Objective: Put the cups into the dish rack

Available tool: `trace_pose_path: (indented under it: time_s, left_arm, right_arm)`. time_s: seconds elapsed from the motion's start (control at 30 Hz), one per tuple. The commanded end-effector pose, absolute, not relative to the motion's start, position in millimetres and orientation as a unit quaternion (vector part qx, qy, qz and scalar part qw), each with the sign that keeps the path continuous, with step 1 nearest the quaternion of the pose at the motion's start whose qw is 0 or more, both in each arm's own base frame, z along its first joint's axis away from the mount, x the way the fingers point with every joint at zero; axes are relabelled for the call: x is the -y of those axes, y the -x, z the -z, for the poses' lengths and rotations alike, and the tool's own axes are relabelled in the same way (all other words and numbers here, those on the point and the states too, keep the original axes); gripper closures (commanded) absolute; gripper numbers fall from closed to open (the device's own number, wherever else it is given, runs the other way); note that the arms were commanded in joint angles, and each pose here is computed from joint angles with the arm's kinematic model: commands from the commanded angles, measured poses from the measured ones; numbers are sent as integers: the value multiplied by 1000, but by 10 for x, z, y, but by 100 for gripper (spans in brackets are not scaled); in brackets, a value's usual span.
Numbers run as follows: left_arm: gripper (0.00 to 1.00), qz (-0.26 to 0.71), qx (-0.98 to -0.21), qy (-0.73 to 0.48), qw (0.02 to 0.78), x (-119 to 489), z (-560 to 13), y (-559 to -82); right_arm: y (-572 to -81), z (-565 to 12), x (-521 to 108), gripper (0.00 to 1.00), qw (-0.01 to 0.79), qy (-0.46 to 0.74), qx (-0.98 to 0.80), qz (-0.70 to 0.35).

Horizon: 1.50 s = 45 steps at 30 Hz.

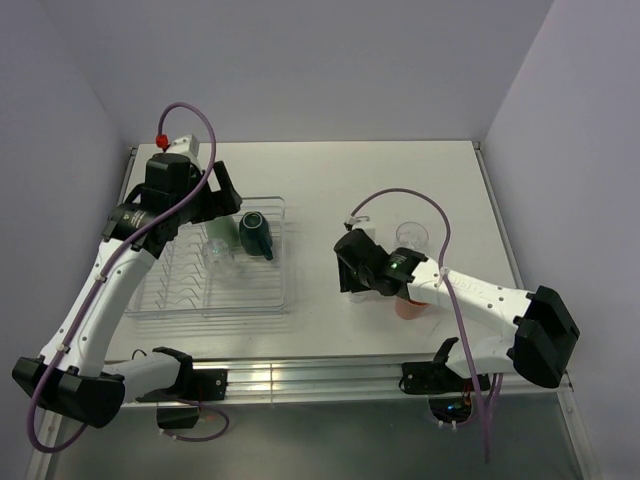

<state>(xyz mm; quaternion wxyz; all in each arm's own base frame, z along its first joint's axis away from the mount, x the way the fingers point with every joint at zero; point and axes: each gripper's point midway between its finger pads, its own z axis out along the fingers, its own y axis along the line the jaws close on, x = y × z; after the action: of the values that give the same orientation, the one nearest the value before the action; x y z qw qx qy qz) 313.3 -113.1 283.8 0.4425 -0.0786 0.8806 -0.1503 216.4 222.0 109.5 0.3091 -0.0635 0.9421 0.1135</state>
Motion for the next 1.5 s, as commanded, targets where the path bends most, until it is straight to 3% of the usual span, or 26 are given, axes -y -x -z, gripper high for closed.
trace_pose_path:
  time_s: [0.0,0.67,0.77,0.8,0.97,1.27,1.47]
  left_arm:
    - [1,173,-864,72,467,1212,-3066,-3201]
    - [1,157,-871,78,458,1172,-2977,-3193]
    - [1,155,-873,79,456,1165,-2955,-3190]
    - [1,155,-872,79,458,1161,-2961,-3187]
    - [1,154,-874,82,454,1159,-2914,-3191]
    - [1,194,-857,68,472,1229,-3110,-3168]
    - [1,348,-809,30,473,1383,-3425,-3123]
  right_arm:
    - [-2172,-1173,-2170,53,338,40,-935,-97]
    - [-2208,-712,-2216,55,319,58,-945,-52]
    - [-2230,-662,-2222,65,318,59,-945,-48]
    - [-2229,-638,-2225,74,317,61,-945,-46]
    - [-2244,-609,-2215,98,314,64,-946,-40]
    - [-2339,-1470,-2227,100,377,58,-920,-88]
    - [-2664,-2252,-2589,100,407,55,-875,-256]
